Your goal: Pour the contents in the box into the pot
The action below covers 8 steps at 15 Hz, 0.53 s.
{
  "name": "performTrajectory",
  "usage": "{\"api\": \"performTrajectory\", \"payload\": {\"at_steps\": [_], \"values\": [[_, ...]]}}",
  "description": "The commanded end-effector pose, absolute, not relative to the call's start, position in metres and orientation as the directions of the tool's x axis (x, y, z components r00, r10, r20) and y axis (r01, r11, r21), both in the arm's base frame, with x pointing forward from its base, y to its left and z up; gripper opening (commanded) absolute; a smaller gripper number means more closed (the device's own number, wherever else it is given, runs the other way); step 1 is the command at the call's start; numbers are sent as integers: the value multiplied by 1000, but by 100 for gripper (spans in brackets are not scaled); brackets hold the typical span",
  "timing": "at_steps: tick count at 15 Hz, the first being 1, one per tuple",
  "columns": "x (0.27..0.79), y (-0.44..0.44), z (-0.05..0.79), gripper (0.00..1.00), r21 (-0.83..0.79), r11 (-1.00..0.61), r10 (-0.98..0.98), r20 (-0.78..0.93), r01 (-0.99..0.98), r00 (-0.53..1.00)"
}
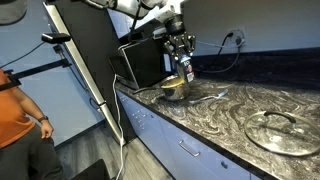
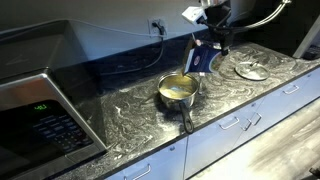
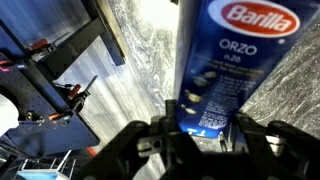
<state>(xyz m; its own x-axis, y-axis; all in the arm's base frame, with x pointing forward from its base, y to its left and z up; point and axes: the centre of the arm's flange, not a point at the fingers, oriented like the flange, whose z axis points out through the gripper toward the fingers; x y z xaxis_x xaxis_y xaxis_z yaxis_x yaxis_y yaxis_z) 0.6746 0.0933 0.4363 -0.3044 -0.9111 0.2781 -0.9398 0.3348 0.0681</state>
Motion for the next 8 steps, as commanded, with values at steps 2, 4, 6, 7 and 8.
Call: {"api": "performTrajectory", "payload": {"at_steps": [2,4,6,7,8], "values": [[635,67,440,20,53,296,-945,166,-954,-283],[627,57,439,20,44,298,-948,134,-954,-290],[619,47,438,20,35,317,-945,101,-948,-312],[615,41,437,20,30,331,-941,80,-943,-328],[611,34,435,20,26,351,-935,54,-936,-350]]}}
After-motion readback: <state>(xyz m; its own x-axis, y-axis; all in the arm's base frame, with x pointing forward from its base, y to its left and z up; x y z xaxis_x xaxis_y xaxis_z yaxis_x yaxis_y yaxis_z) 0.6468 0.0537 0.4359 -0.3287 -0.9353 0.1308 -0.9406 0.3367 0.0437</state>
